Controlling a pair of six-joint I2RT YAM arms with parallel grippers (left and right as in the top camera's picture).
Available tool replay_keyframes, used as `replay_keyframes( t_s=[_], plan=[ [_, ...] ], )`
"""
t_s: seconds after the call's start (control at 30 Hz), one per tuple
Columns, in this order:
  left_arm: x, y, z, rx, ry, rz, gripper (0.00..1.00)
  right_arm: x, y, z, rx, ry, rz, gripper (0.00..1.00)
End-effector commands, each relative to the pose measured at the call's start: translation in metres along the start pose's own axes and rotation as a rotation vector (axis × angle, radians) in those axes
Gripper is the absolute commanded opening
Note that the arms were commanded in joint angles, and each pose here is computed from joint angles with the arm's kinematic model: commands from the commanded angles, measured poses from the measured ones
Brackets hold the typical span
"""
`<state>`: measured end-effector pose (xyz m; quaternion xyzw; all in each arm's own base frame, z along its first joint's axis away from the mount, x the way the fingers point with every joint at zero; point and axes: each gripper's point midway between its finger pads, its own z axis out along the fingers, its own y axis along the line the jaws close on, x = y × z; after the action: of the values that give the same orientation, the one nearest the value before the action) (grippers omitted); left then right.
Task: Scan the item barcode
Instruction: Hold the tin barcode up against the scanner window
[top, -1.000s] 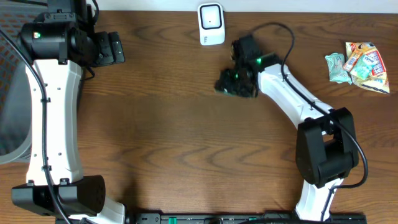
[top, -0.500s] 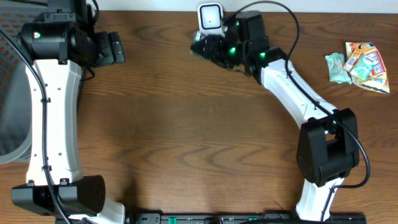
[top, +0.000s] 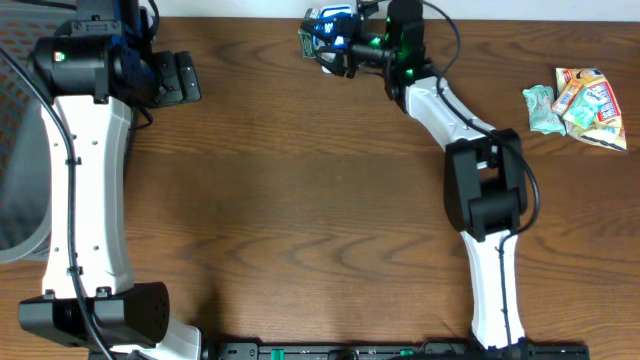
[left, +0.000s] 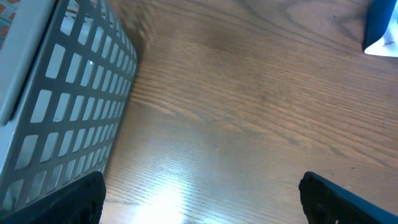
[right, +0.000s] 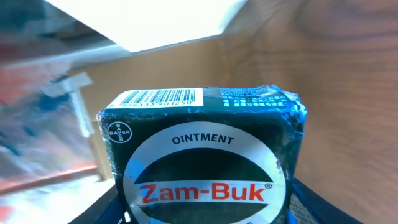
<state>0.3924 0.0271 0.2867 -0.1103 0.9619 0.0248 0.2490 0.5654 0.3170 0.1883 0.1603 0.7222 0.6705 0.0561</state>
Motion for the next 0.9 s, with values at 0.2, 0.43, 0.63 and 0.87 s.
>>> replay_keyframes(
  t_s=[0.2, 0.43, 0.63, 0.87],
  plan=[
    [0.0, 0.004, 0.003, -0.019, 0.005, -0.012, 0.98, -0.041, 0.021, -0.038, -0.069, -0.066, 0.359, 0.47],
    [0.0, 0.004, 0.003, -0.019, 0.005, -0.011, 0.98, -0.069, 0.018, -0.056, -0.085, -0.172, 0.38, 0.48],
    [0.0, 0.004, 0.003, -0.019, 0.005, -0.012, 0.98, -0.056, 0.017, -0.039, -0.079, -0.15, 0.419, 0.49],
    [0.0, 0.004, 0.003, -0.019, 0.005, -0.012, 0.98, -0.04, 0.003, -0.008, -0.058, -0.143, 0.46, 0.49]
  ],
)
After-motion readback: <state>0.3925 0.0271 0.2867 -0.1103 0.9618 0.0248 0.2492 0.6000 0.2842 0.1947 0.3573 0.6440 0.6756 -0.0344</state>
